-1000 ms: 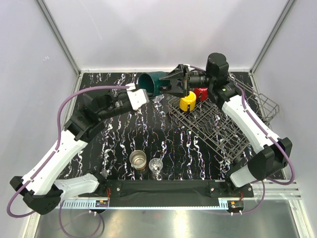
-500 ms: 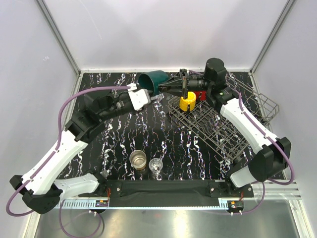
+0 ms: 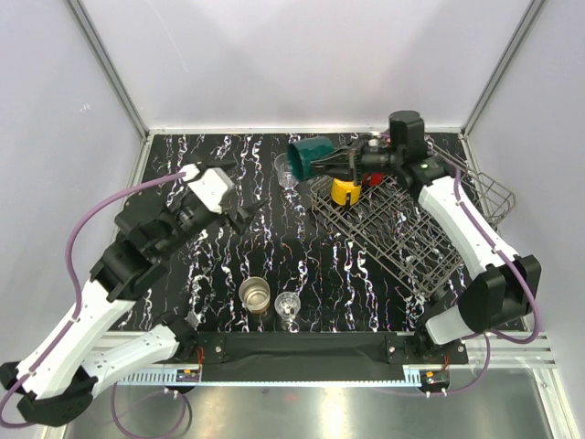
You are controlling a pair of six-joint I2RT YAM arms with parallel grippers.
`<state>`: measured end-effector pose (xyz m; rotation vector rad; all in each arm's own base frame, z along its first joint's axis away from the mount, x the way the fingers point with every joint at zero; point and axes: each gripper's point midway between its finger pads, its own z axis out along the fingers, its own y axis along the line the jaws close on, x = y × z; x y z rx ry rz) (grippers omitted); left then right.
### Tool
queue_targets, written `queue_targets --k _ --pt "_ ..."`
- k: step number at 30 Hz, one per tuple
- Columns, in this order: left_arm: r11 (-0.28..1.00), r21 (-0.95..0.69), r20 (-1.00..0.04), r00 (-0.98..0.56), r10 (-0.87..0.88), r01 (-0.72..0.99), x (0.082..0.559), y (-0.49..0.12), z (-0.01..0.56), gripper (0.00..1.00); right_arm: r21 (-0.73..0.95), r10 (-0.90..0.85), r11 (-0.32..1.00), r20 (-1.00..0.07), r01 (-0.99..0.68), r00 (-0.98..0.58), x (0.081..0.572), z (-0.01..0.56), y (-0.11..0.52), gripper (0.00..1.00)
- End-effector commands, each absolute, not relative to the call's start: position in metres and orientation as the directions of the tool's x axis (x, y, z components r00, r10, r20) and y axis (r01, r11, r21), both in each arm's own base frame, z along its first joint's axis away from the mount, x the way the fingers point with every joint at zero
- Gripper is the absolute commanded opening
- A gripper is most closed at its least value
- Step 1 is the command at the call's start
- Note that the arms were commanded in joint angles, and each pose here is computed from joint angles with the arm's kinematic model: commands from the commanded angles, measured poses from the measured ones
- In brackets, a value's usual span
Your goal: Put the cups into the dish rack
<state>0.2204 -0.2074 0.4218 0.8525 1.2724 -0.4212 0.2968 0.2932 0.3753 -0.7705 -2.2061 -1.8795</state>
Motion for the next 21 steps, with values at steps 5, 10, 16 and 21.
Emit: queue_targets --k 5,10,16,21 --pt "0.835 0.161 -0.986 0.124 0.112 0.526 0.231 -0.154 0.402 0.99 0.843 0.547 0.49 -0.099 0.223 -0.831 0.342 0.338 0.208 0.0" --pt "0.845 0.149 -0.988 0.104 0.111 0.514 0.222 -0.142 0.385 0.99 0.58 0.568 0.77 -0.434 0.266 -0.699 0.362 0.293 0.139 0.0" --pt "0.817 0.243 -0.97 0.128 0.207 0.522 0.215 -0.134 0.359 0.99 0.349 0.514 0.838 -0.762 0.418 -0.395 0.37 0.261 0.036 0.0" --pt "0.811 0.255 -0.967 0.135 0.217 0.527 0.208 -0.125 0.346 0.99 0.115 0.365 0.827 -0.854 0.55 -0.371 0.359 0.229 -0.028 0.0"
